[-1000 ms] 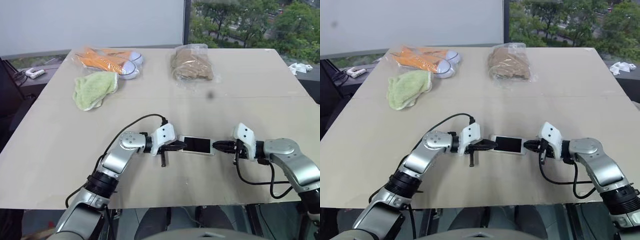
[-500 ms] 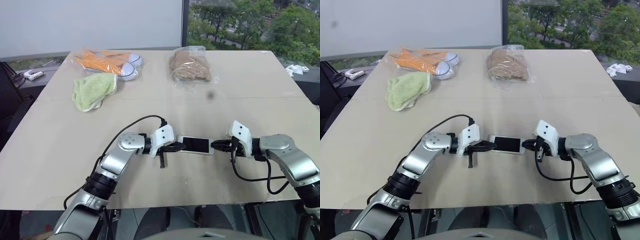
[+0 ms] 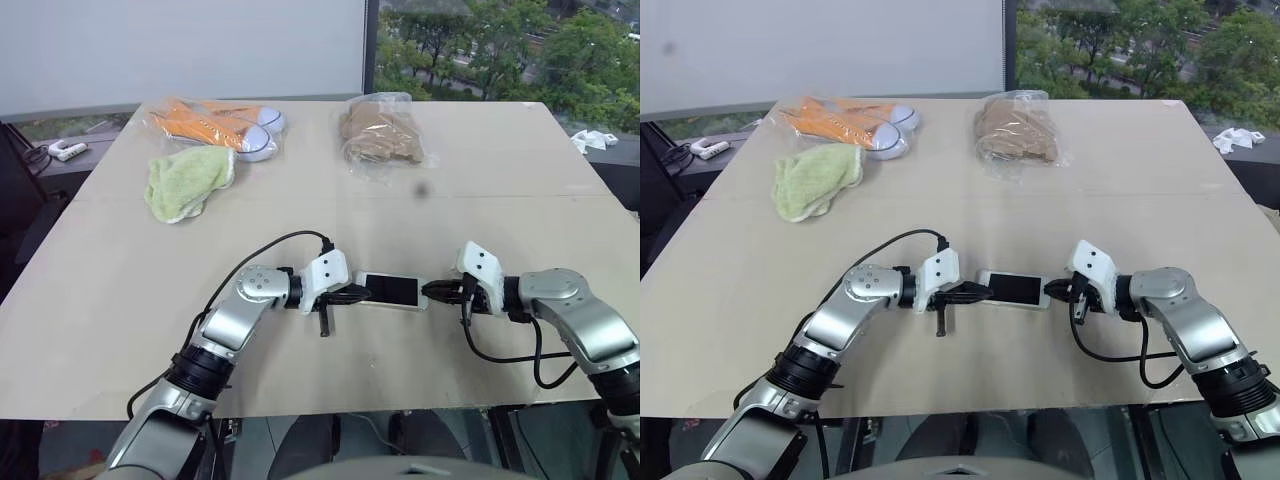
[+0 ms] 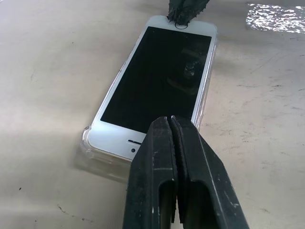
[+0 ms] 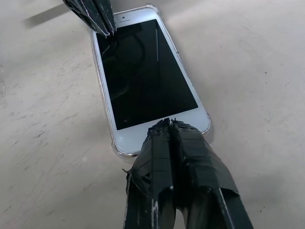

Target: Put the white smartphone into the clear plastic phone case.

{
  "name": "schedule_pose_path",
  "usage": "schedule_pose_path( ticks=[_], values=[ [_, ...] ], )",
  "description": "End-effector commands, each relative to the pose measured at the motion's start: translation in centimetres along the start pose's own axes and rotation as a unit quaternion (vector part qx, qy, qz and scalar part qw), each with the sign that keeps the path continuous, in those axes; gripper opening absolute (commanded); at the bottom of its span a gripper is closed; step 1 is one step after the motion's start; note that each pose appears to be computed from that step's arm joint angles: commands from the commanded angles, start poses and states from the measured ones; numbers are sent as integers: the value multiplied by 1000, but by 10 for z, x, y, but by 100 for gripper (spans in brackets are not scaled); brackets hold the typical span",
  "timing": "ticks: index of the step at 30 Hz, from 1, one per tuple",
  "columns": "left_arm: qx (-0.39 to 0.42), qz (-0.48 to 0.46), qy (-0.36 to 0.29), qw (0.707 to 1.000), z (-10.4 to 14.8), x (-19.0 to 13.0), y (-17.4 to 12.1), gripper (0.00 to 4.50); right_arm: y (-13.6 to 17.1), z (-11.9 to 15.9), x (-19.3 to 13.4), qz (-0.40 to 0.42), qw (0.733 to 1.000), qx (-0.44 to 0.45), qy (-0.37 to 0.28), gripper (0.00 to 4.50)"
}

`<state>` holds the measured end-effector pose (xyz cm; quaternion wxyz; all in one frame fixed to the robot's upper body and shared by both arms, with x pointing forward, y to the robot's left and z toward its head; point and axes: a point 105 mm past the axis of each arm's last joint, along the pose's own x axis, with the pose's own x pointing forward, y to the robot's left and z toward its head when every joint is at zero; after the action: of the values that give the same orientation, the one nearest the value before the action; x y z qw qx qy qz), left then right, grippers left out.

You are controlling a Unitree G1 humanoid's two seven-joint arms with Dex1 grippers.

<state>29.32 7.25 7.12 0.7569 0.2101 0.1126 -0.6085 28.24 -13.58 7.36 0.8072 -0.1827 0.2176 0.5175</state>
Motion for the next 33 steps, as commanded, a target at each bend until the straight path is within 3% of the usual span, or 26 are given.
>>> schedule_pose_path(
  ticks=[1,19,33],
  values=[
    [5,-5,7,1000,-1,-1,-4,7,29,-64,16,52,988,90,111,0],
    [29,11,-2,1000,17,-11,6,7,27,-60,22,69,985,92,128,0],
    [25,0,2,1000,14,-6,1,7,29,-43,12,62,990,65,107,0]
  ],
)
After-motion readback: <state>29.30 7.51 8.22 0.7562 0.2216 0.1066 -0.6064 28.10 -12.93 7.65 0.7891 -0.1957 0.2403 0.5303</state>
